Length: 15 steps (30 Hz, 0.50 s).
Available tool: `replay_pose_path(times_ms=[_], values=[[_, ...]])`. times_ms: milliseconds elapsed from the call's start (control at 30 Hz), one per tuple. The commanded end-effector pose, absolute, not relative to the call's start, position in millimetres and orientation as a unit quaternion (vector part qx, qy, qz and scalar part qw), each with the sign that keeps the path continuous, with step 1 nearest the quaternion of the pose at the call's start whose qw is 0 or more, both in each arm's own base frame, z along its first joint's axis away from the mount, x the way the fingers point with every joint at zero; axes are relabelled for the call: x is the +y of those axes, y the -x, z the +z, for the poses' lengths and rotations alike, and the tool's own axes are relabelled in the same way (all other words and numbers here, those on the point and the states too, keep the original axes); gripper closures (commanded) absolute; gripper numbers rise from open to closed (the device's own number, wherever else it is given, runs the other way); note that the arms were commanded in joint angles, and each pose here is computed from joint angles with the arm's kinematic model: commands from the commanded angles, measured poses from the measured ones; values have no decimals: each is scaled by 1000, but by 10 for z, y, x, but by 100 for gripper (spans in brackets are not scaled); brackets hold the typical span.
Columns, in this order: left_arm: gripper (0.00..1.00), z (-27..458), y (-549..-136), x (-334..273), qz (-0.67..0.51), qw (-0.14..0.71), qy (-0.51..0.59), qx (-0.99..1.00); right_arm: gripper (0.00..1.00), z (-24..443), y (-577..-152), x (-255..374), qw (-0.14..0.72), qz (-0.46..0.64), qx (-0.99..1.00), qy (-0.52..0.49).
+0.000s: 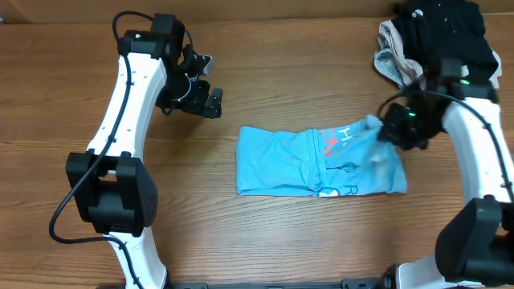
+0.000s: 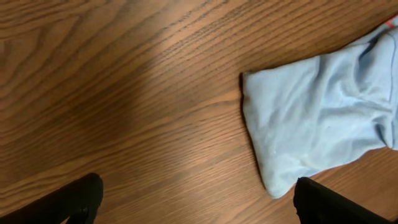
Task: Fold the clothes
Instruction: 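Grasp the strip's right end with the right gripper and fold it leftward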
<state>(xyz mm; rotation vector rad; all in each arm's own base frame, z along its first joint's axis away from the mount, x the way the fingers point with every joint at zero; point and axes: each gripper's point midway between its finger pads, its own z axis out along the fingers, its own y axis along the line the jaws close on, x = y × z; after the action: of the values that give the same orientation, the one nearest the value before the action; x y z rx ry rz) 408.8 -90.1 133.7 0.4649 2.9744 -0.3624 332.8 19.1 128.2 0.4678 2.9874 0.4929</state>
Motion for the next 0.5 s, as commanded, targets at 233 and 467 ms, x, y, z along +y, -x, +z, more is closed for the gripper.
replay_pose_path(times_ms=[233,467], values=[[0,1410,-4222,-844,-89,84,-156,980,96,1430,-3368,1587,67,199,977,-31],[0,1421,-4285,-849,-89,97,-156,979,96,1513,-3259,2271,90,228,969,17]])
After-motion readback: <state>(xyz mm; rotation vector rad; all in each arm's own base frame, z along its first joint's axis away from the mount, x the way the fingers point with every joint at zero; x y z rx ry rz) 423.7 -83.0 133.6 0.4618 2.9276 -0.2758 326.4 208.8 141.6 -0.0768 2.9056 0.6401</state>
